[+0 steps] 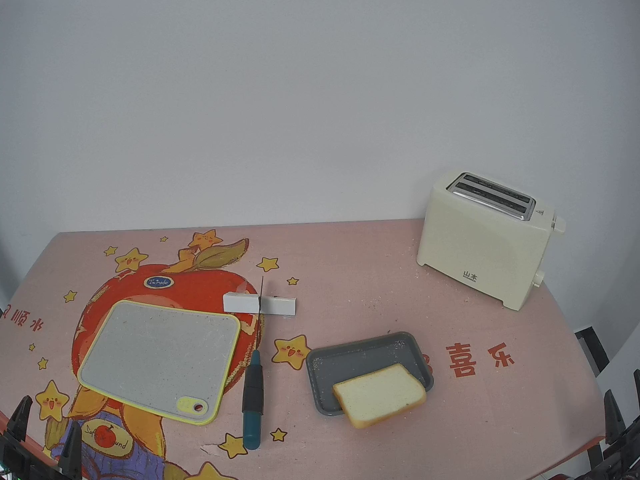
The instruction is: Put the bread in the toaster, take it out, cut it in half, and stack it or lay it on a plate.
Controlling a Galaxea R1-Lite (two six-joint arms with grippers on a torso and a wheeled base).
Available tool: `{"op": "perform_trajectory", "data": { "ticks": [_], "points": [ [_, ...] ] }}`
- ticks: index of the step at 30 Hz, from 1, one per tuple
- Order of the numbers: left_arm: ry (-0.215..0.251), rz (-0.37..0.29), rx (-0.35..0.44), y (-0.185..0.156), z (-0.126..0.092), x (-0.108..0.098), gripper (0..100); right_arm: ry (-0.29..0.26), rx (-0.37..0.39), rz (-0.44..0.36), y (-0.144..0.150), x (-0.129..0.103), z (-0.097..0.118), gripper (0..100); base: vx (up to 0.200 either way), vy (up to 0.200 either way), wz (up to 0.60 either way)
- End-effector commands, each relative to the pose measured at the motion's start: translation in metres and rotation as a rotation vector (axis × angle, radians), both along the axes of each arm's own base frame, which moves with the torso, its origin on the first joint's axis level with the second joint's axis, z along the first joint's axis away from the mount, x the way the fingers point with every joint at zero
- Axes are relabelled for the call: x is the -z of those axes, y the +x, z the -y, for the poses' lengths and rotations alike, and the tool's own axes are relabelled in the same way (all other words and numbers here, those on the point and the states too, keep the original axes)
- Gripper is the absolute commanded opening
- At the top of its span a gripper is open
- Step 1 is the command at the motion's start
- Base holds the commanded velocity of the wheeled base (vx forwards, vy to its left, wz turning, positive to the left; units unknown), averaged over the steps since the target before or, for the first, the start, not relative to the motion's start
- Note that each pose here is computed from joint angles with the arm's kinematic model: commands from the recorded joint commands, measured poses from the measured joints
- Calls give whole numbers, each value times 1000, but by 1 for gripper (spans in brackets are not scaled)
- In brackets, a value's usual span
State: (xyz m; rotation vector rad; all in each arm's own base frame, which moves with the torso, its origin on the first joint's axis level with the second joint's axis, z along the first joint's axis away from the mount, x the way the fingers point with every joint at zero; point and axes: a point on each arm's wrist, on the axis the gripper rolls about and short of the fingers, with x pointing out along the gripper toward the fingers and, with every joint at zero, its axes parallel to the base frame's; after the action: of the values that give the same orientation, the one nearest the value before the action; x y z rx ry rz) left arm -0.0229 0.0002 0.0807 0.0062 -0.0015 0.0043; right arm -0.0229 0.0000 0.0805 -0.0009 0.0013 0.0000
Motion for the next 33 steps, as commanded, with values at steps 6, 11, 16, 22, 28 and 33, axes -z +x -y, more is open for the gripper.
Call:
{"op": "perform_trajectory", "data": {
  "ticks": [6, 11, 16, 22, 28, 33],
  "points": [
    [0, -6, 0, 0, 0, 5, 100, -5, 0, -8, 1, 4, 0, 100, 0, 0, 0],
    [0, -6, 0, 0, 0, 5, 100, -8, -2, -9, 1, 4, 0, 100, 0, 0, 0],
    [0, -6, 0, 0, 0, 5, 100, -8, -5, -9, 1, 4, 0, 100, 0, 0, 0],
    [2, -6, 0, 0, 0, 5, 100, -13, -40, -6, 0, 4, -1, 100, 0, 0, 0],
    [0, -6, 0, 0, 0, 5, 100, -16, -31, -5, 0, 4, -1, 100, 0, 0, 0],
    [2, -6, 0, 0, 0, 5, 100, -13, -28, -6, 1, 4, -1, 100, 0, 0, 0]
  ]
}}
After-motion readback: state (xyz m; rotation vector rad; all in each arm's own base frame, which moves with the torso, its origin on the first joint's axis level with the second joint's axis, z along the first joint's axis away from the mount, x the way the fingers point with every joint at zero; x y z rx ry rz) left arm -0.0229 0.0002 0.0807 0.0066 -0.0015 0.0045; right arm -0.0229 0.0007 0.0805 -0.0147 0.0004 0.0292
